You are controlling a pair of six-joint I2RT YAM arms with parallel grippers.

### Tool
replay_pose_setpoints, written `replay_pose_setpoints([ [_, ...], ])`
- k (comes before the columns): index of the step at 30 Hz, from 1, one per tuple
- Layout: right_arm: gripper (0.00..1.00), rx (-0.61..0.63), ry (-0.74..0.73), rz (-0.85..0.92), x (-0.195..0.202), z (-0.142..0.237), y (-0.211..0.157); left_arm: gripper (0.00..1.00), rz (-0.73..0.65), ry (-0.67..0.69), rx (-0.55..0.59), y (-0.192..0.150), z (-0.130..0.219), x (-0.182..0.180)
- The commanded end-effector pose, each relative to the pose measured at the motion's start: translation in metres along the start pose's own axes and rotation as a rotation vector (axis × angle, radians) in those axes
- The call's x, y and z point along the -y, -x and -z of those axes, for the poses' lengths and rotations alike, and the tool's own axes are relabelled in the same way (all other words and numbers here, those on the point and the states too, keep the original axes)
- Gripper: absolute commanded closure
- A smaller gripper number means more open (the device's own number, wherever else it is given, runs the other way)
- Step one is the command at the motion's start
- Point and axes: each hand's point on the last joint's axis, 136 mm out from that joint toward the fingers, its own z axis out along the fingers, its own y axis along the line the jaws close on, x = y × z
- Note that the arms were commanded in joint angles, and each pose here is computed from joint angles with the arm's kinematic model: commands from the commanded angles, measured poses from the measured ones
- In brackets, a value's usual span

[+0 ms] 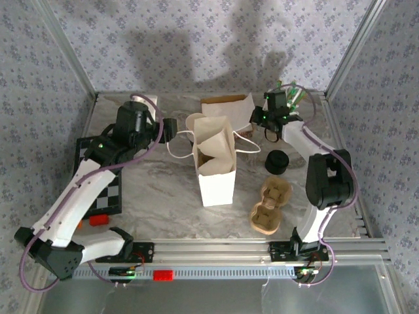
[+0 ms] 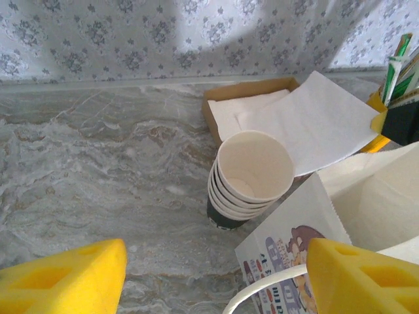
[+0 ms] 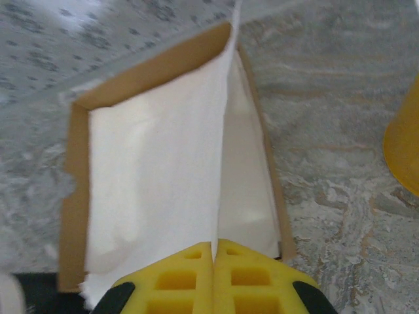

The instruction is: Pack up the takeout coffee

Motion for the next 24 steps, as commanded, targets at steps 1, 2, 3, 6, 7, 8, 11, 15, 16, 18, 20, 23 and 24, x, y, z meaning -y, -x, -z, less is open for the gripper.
replay_pose_setpoints([
  [1, 1.0, 0.065, 0.07, 0.054, -0.024, 0.035, 0.019, 0.27, -0.004, -0.03, 0.075, 0.027, 0.023, 0.004],
  [2, 1.0, 0.082, 0.084, 0.06, -0.029, 0.045, 0.025, 0.26, -0.005, -0.038, 0.074, 0.029, 0.026, 0.006],
  [3, 1.0, 0.1, 0.1, 0.067, -0.035, 0.056, 0.031, 0.26, -0.007, -0.052, 0.074, 0.031, 0.028, 0.008],
  [6, 1.0, 0.149, 0.136, 0.091, -0.052, 0.089, 0.045, 0.25, -0.01, -0.103, 0.077, 0.035, 0.035, 0.018],
  [7, 1.0, 0.168, 0.143, 0.097, -0.057, 0.102, 0.049, 0.25, -0.009, -0.123, 0.073, 0.036, 0.036, 0.022],
  [8, 1.0, 0.184, 0.149, 0.103, -0.061, 0.113, 0.053, 0.25, -0.003, -0.131, 0.071, 0.038, 0.037, 0.026],
  [11, 1.0, 0.245, 0.178, 0.114, -0.074, 0.152, 0.064, 0.25, -0.044, -0.19, 0.05, 0.039, 0.044, 0.052],
  [15, 1.0, 0.297, 0.214, 0.102, -0.087, 0.201, 0.07, 0.25, -0.113, -0.285, 0.074, 0.041, 0.054, 0.102],
  [16, 1.0, 0.307, 0.229, 0.103, -0.091, 0.213, 0.07, 0.24, -0.116, -0.324, 0.11, 0.047, 0.056, 0.117],
  [18, 1.0, 0.333, 0.249, 0.09, -0.094, 0.235, 0.07, 0.24, -0.127, -0.377, 0.135, 0.048, 0.057, 0.141],
  [20, 1.0, 0.341, 0.254, 0.067, -0.094, 0.251, 0.068, 0.23, -0.147, -0.44, 0.128, 0.045, 0.055, 0.168],
  [23, 1.0, 0.35, 0.296, 0.054, -0.1, 0.276, 0.064, 0.21, -0.207, -0.496, 0.125, 0.042, 0.05, 0.202],
  [24, 1.0, 0.349, 0.303, 0.053, -0.102, 0.282, 0.062, 0.2, -0.223, -0.505, 0.133, 0.043, 0.048, 0.21],
])
